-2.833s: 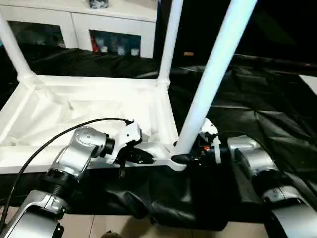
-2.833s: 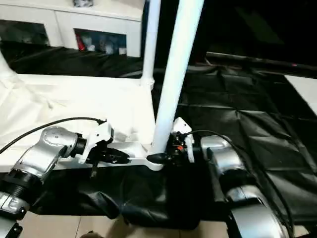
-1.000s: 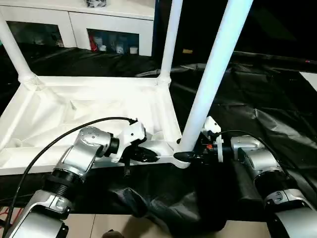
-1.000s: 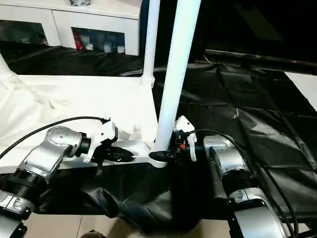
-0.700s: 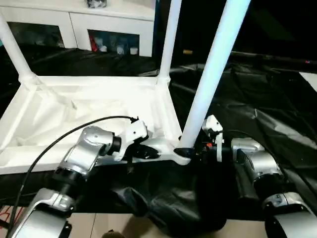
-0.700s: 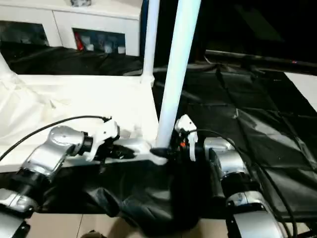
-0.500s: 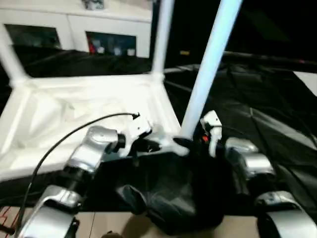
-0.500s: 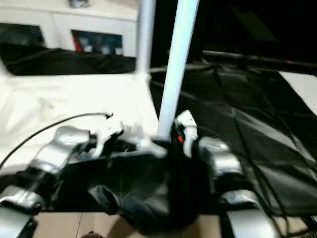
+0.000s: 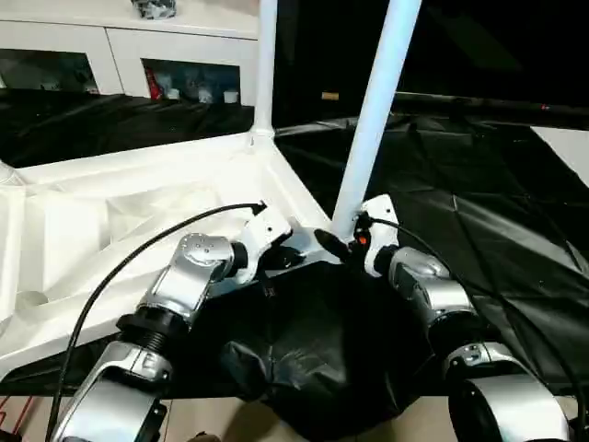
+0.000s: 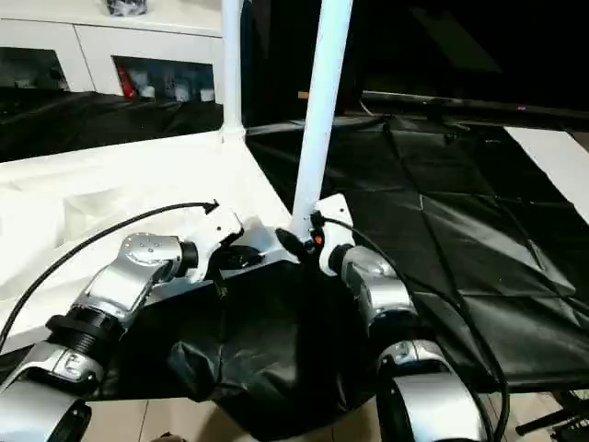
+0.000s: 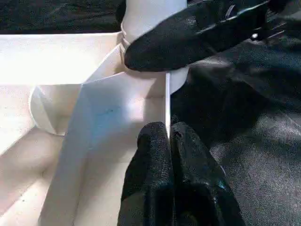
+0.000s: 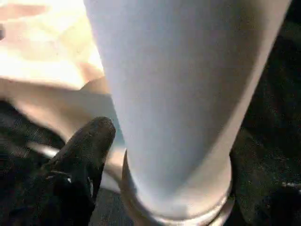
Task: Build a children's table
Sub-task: Rotate leg to tighten
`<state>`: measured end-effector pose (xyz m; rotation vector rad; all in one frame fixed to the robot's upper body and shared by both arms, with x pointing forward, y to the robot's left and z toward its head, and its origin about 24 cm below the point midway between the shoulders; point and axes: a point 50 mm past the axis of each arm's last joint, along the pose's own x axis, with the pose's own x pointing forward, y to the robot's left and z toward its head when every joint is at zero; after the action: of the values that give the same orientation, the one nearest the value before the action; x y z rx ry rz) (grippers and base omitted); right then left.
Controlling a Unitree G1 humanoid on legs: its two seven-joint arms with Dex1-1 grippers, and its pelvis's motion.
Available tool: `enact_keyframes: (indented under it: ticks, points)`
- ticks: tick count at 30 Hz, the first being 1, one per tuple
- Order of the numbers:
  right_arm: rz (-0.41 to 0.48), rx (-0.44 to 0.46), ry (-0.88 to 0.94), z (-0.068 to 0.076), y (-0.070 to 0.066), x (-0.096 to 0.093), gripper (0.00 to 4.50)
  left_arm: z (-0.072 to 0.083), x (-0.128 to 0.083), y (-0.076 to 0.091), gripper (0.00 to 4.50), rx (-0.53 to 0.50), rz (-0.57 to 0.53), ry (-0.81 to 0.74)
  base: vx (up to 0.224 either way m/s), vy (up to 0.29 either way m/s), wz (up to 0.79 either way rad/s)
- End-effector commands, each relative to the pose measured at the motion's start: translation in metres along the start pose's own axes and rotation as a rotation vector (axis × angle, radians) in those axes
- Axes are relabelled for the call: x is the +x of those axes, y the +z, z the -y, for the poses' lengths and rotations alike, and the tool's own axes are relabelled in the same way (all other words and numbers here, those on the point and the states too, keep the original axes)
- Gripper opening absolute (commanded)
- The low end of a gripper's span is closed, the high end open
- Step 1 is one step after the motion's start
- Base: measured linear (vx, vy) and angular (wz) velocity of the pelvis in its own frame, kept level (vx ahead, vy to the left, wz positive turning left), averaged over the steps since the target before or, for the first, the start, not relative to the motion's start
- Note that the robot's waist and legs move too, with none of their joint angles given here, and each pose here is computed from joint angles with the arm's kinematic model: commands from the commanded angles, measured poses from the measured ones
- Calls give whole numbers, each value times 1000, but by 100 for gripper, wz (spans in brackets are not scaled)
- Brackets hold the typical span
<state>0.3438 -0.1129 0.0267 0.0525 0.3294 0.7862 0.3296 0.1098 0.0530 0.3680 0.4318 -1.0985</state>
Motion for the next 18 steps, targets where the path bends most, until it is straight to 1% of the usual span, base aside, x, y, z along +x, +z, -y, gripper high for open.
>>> enact_keyframes:
  ticks: [1, 3, 4, 5, 6, 7, 9, 11, 12, 13, 16, 17, 18]
  points:
    - [-60, -48, 275, -32, -6, 12, 370, 12, 9, 29, 0, 92, 116, -109, 0, 0, 0]
    - [-76, -81, 331, -27, -7, 3, 370, 13, 5, 26, 0, 97, 113, -139, 0, 0, 0]
    - [-76, -81, 331, -27, -7, 3, 370, 13, 5, 26, 0, 97, 113, -139, 0, 0, 0]
    - [-82, -94, 370, -24, -8, -3, 370, 14, 2, 25, 0, 99, 114, -167, 0, 0, 0]
    - [-82, -94, 370, -24, -8, -3, 370, 14, 2, 25, 0, 99, 114, -167, 51, 4, 0]
    - [-104, -118, 457, -20, -8, -15, 370, 16, -4, 23, 0, 116, 126, -227, 0, 0, 0]
    - [-131, -132, 529, -17, -10, -26, 370, 18, -10, 20, 0, 131, 126, -273, 0, 0, 0]
    - [-139, -128, 540, -16, -10, -28, 370, 17, -11, 20, 0, 136, 120, -276, 0, 0, 0]
    - [-139, -128, 540, -16, -10, -28, 356, 17, -11, 20, 0, 136, 120, -276, 0, 0, 0]
    - [-153, -112, 592, -16, -11, -33, 347, 18, -15, 17, 0, 137, 110, -307, 0, 0, 0]
    - [-171, -92, 643, -19, -13, -37, 328, 18, -18, 15, 0, 135, 103, -325, 0, 0, 0]
    - [-181, -91, 662, -20, -14, -38, 328, 17, -19, 15, 0, 136, 99, -326, 0, 0, 0]
    - [-182, -90, 664, -20, -14, -38, 313, 17, -19, 15, 0, 136, 99, -327, 0, 0, 0]
